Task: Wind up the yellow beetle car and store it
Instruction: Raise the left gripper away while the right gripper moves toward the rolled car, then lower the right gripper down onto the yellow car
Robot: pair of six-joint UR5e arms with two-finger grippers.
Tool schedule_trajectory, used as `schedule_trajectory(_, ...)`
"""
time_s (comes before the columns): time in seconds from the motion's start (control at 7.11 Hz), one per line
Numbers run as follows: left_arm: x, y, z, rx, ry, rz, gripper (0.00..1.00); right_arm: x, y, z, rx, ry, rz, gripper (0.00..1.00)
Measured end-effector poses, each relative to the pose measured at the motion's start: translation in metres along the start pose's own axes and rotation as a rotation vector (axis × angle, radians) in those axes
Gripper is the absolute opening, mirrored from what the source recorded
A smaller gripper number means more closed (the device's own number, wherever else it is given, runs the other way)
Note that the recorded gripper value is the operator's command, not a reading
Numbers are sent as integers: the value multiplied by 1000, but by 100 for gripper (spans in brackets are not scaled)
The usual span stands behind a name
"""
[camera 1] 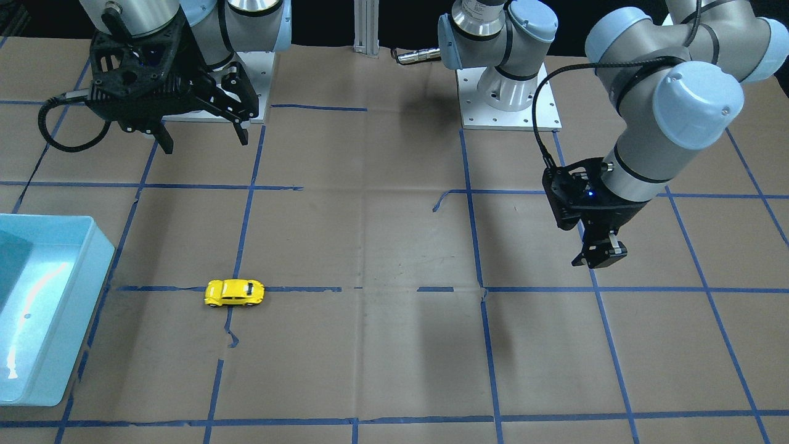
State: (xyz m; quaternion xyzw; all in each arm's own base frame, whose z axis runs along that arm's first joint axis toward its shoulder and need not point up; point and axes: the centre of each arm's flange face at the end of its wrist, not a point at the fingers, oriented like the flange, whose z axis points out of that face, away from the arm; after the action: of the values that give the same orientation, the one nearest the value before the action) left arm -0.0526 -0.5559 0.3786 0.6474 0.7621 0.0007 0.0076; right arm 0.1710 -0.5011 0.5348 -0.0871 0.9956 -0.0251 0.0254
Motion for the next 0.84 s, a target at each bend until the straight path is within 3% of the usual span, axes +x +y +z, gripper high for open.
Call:
schedule_trajectory(0.42, 21, -58, -36, 16, -43, -278, 78, 45, -12, 27, -52, -11, -296, 100)
schedule_trajectory(0.7, 32, -71, -59, 42, -64, -567, 82, 71, -11, 69, -117, -6, -529, 100)
schedule_trajectory(0.84, 32, -75, -69, 67, -69, -709, 83, 85, -10, 92, -124, 2, -626, 100)
